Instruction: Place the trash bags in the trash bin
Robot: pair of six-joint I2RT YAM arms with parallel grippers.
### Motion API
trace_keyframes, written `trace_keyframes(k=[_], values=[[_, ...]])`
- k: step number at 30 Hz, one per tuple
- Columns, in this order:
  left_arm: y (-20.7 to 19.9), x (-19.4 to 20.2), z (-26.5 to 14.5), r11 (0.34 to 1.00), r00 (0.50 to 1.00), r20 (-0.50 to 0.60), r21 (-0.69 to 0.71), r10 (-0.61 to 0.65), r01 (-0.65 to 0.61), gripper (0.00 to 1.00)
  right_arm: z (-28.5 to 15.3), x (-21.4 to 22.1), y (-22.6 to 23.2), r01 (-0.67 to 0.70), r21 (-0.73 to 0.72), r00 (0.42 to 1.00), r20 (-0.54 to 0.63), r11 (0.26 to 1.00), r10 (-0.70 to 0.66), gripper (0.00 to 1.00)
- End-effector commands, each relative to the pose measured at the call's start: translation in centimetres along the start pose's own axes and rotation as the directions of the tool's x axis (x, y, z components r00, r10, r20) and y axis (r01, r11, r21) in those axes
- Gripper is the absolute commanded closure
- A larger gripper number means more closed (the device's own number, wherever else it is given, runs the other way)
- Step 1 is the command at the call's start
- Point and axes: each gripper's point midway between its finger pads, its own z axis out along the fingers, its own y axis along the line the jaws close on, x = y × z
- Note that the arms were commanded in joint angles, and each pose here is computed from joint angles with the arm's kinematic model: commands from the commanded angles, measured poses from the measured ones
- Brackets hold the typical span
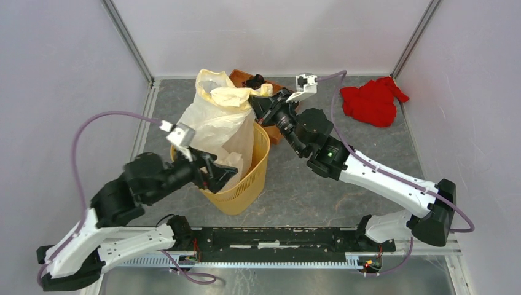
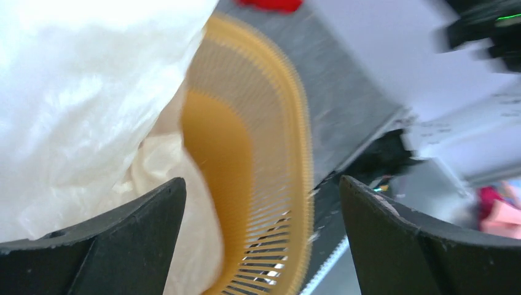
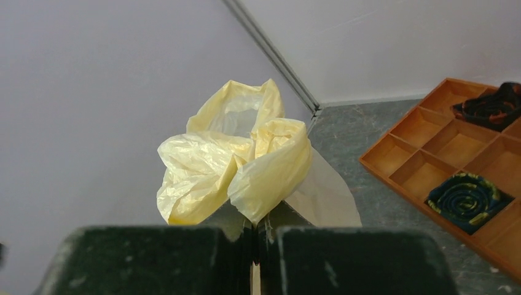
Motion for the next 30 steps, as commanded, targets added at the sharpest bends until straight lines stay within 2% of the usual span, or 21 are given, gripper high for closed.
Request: trace_keyframes(k=[1,3,5,7,8,11,13,14,19,22,26,30], values=[[-5.4,-4.5,-5.0,0.949,0.991,0.124,0.305,0.041,-0.078,0.0,-1.8,0.7,2.7,0.216,-0.223,0.97,-0.065,0.951,-0.236,0.99],[-3.9,-6.3,-5.9,0.976,0.985,0.172,0.218,-0.018,-0.02,0.01,-2.7,2.2,4.0,0.236,-0.337,0.951,-0.113,0.911,-0.288,0.99],[-1.3,-8.0,-6.6,0.991,0.964,0.235,0.078,-0.122,0.107,0.02,-3.5,4.0,4.1,0.207,-0.38,0.939,-0.183,0.902,-0.293,0.99],[2.5,-9.0,-7.8,0.948,0.905,0.335,-0.083,-0.263,0.307,0.02,-4.2,5.8,3.4,0.169,-0.378,0.921,-0.269,0.91,-0.282,1.0],[3.5,-9.3,-8.4,0.925,0.877,0.375,-0.113,-0.299,0.364,0.03,-4.7,6.7,3.2,0.152,-0.385,0.91,-0.306,0.91,-0.281,0.99],[5.6,-9.8,-9.5,0.884,0.831,0.455,-0.173,-0.319,0.434,0.04,-6.2,8.9,2.6,0.093,-0.406,0.879,-0.395,0.909,-0.266,0.99],[7.0,-9.4,-9.6,0.85,0.818,0.48,-0.238,-0.318,0.47,0.05,-7.0,9.9,2.6,0.059,-0.436,0.866,-0.425,0.898,-0.263,0.96],[7.5,-9.2,-9.5,0.836,0.816,0.486,-0.265,-0.314,0.48,0.05,-7.1,10.2,2.5,0.058,-0.439,0.859,-0.435,0.897,-0.269,0.93],[8.7,-8.2,-8.0,0.802,0.824,0.496,-0.355,-0.274,0.48,0.06,-7.3,11.4,1.3,0.092,-0.417,0.824,-0.477,0.904,-0.304,0.89],[8.6,-8.0,-6.4,0.804,0.858,0.462,-0.408,-0.227,0.432,0.1,-7.3,12.2,0.3,0.119,-0.41,0.803,-0.496,0.905,-0.33,0.84],[7.9,-7.8,-3.8,0.804,0.908,0.381,-0.476,-0.175,0.355,0.22,-7.0,12.2,-2.5,0.188,-0.324,0.784,-0.52,0.927,-0.34,0.74],[7.9,-6.9,-1.5,0.784,0.945,0.301,-0.552,-0.131,0.284,0.22,-6.5,11.4,-6.0,0.296,-0.233,0.759,-0.532,0.926,-0.376,0.69]])
